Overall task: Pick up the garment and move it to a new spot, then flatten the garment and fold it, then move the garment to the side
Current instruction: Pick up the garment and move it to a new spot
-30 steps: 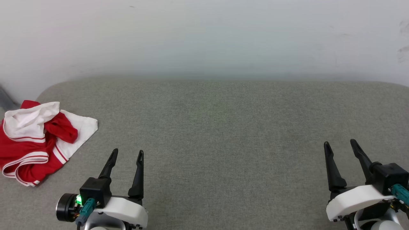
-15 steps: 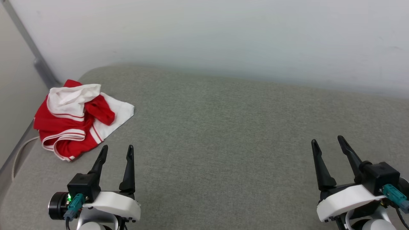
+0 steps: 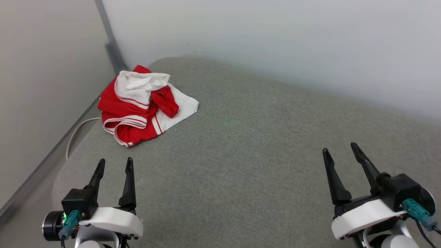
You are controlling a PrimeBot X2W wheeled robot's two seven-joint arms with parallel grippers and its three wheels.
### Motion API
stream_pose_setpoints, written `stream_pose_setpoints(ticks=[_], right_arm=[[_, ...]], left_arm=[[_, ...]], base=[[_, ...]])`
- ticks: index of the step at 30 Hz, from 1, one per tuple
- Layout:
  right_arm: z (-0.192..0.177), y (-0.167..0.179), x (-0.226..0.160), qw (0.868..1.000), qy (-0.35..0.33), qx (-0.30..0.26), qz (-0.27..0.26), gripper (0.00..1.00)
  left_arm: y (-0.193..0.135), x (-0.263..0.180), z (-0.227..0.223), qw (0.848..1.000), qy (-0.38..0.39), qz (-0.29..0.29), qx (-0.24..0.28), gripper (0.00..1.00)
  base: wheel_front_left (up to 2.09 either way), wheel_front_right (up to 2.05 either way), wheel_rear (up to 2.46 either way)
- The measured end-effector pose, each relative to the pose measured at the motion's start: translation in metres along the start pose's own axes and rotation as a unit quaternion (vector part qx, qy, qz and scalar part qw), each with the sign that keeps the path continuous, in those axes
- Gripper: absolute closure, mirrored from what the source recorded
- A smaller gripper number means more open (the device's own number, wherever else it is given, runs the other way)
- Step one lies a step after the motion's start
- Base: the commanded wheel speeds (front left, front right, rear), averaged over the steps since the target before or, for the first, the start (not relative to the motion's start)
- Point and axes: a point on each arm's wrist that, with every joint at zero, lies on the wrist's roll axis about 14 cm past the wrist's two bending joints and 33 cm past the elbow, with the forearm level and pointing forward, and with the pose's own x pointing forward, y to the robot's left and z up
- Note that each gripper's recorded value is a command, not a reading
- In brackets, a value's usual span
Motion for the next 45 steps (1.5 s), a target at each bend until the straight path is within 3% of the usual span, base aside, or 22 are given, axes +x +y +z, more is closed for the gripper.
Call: stream_pose_setpoints(ticks=[9, 23, 30, 38, 45], right_arm=[[0.003, 0.03, 0.018, 0.999, -0.01, 0.001, 0.047, 0.0], [-0.004, 0.026, 0.02, 0.999, 0.003, 0.005, 0.044, 0.0], [-0.017, 0.005, 0.033, 0.999, 0.022, -0.003, 0.028, 0.0], [-0.047, -0.039, 0.047, 0.998, 0.052, -0.034, -0.002, 0.0], [-0.079, -0.07, 0.06, 0.997, 0.069, -0.032, -0.024, 0.0]], left_arm=[[0.032, -0.019, 0.0, 0.999, 0.003, 0.048, -0.001, 0.0], [0.036, -0.009, -0.001, 0.998, 0.006, 0.055, -0.004, 0.0], [0.028, 0.038, -0.006, 0.999, 0.018, 0.043, -0.014, 0.0], [0.016, 0.122, -0.03, 0.993, 0.113, 0.017, -0.018, 0.0], [0.019, 0.176, -0.082, 0.963, 0.271, 0.007, 0.006, 0.0]], base=[[0.0, 0.0, 0.0], [0.0, 0.0, 0.0], [0.0, 0.0, 0.0], [0.0, 0.0, 0.0], [0.0, 0.0, 0.0]])
